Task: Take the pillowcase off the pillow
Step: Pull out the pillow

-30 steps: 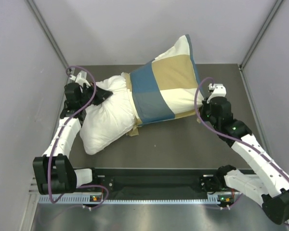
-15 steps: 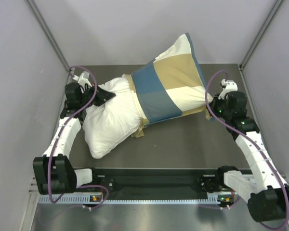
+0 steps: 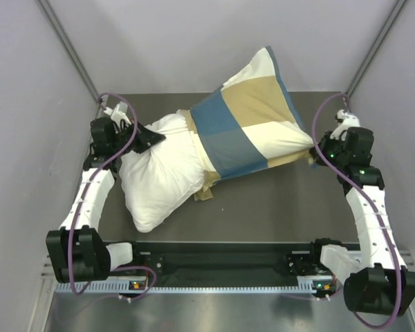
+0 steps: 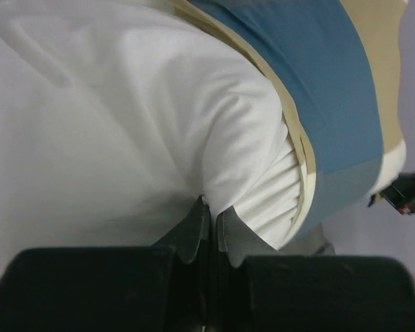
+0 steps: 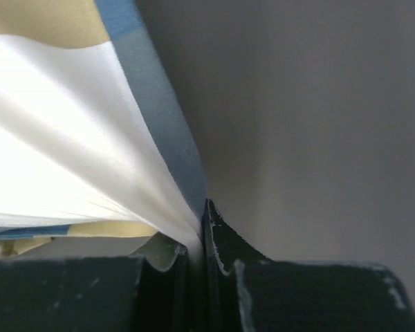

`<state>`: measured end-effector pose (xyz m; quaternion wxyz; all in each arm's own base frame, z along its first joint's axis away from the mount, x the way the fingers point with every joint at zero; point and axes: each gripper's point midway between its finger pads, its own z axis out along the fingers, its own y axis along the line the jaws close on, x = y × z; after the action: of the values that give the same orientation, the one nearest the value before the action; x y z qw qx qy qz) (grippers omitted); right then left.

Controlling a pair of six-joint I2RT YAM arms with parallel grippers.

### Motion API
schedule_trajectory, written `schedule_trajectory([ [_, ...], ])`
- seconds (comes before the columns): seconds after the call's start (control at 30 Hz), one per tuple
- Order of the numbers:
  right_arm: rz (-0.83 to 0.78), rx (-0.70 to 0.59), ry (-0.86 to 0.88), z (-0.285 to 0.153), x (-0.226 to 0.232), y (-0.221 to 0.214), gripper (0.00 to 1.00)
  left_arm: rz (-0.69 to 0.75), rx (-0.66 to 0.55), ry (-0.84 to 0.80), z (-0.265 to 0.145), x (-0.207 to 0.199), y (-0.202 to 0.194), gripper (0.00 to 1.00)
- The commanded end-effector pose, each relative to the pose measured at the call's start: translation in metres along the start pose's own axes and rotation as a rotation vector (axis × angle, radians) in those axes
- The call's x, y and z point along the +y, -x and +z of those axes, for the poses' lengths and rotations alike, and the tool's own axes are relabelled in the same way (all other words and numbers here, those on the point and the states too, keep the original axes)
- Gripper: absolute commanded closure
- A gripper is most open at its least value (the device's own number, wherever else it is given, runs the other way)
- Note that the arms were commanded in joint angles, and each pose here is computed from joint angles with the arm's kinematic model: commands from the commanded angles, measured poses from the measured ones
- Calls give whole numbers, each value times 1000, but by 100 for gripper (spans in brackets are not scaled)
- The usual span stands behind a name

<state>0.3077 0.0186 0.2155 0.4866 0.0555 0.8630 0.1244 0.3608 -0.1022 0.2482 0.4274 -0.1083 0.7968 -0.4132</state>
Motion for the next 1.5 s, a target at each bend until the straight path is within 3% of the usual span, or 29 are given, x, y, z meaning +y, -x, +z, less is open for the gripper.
schedule_trajectory([
  [0.0, 66, -366, -819, -90, -160, 98, 100, 124, -508, 484, -79, 87, 131, 100],
  [0.2, 80, -381, -827, -94, -165, 110, 100, 118, -531, 485, -91, 81, 147, 100],
  [0.33, 79, -377, -728, -82, -151, 109, 100, 137, -489, 381, -82, 63, 141, 100],
  [0.5, -11, -311, -548, -51, -95, 97, 100, 188, -412, 298, -54, 47, 120, 100],
  [0.63, -21, -318, -356, -56, -39, 90, 100, 290, -315, 218, -18, 14, 94, 100],
  [0.67, -17, -316, -261, -54, -13, 86, 97, 309, -280, 180, -5, -1, 82, 100],
  [0.77, -8, -270, 0, -55, 57, 62, 76, 289, -225, 132, 18, -17, 66, 100],
  [0.8, -1, -259, 67, -53, 75, 55, 62, 282, -222, 124, 23, -16, 66, 100],
  [0.87, 19, -168, 217, -42, 119, 17, 49, 261, -214, 121, 28, -16, 62, 100],
  [0.9, 26, -185, 280, -36, 139, 15, 40, 258, -219, 132, 29, -14, 62, 100],
  [1.0, 9, -65, 390, -15, 188, -45, 31, 287, -225, 150, 28, -18, 59, 100],
  [1.2, -108, 46, 467, 9, 271, -117, 28, 397, -201, 231, 27, -27, 39, 100],
  [1.43, -91, 34, 548, 21, 325, -134, 24, 424, -229, 413, 10, 2, 45, 100],
  [1.47, -87, 23, 563, 21, 333, -131, 14, 425, -249, 457, 6, 8, 49, 100],
])
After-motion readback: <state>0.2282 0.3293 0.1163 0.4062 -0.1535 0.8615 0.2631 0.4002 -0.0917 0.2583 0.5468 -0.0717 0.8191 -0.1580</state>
